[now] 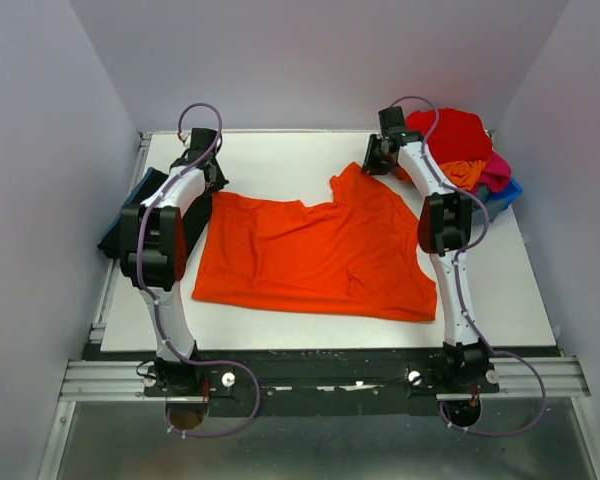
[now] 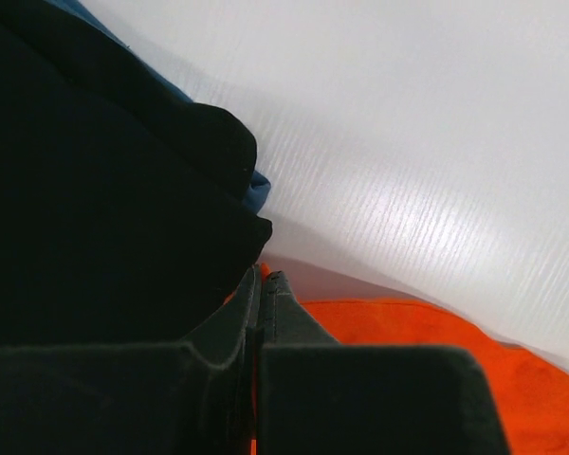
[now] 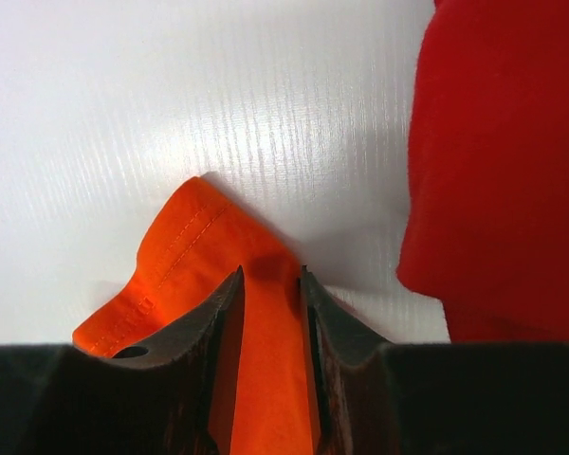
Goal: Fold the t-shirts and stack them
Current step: Grap the side of the flattened tshirt furthest away from the robot with both arms, then fold the other side of the tshirt into a rectangle
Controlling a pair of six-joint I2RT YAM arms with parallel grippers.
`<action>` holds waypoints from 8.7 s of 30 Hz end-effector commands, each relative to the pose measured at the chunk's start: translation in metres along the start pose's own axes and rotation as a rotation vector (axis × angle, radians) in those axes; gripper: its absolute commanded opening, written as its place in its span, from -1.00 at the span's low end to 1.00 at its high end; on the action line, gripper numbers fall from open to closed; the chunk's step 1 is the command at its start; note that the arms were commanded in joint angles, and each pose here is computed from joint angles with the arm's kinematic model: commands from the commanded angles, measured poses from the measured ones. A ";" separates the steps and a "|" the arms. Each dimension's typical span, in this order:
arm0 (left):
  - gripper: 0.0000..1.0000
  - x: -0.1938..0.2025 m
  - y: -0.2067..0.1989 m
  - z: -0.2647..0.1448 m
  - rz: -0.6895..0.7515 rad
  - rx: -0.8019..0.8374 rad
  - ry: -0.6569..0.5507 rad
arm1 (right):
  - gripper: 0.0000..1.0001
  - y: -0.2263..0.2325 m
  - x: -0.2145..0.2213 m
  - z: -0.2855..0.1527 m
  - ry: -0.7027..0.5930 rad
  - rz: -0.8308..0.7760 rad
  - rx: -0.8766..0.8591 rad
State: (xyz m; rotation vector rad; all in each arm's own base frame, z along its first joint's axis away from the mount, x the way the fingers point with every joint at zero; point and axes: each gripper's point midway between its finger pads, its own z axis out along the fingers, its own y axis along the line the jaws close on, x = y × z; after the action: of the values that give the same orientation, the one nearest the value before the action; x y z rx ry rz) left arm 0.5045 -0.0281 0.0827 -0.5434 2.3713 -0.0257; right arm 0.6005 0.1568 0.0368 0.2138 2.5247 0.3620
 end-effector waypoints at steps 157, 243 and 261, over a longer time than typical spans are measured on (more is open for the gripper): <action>0.27 0.200 -0.214 -0.167 0.442 0.736 0.151 | 0.25 -0.025 0.222 -0.234 -0.013 -0.003 0.044; 0.33 0.177 -0.161 -0.173 0.366 0.628 0.030 | 0.07 -0.049 0.309 -0.216 0.214 0.262 -0.206; 0.11 0.075 0.023 -0.143 -0.409 0.155 -0.246 | -0.99 -0.035 0.290 -0.232 0.181 0.258 -0.224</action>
State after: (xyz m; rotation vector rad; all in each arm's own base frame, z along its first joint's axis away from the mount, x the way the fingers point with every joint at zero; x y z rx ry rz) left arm 0.3475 -0.0820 0.1397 -0.7065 2.0498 -0.3483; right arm 0.2208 0.1425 0.0356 0.4679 2.6535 0.8186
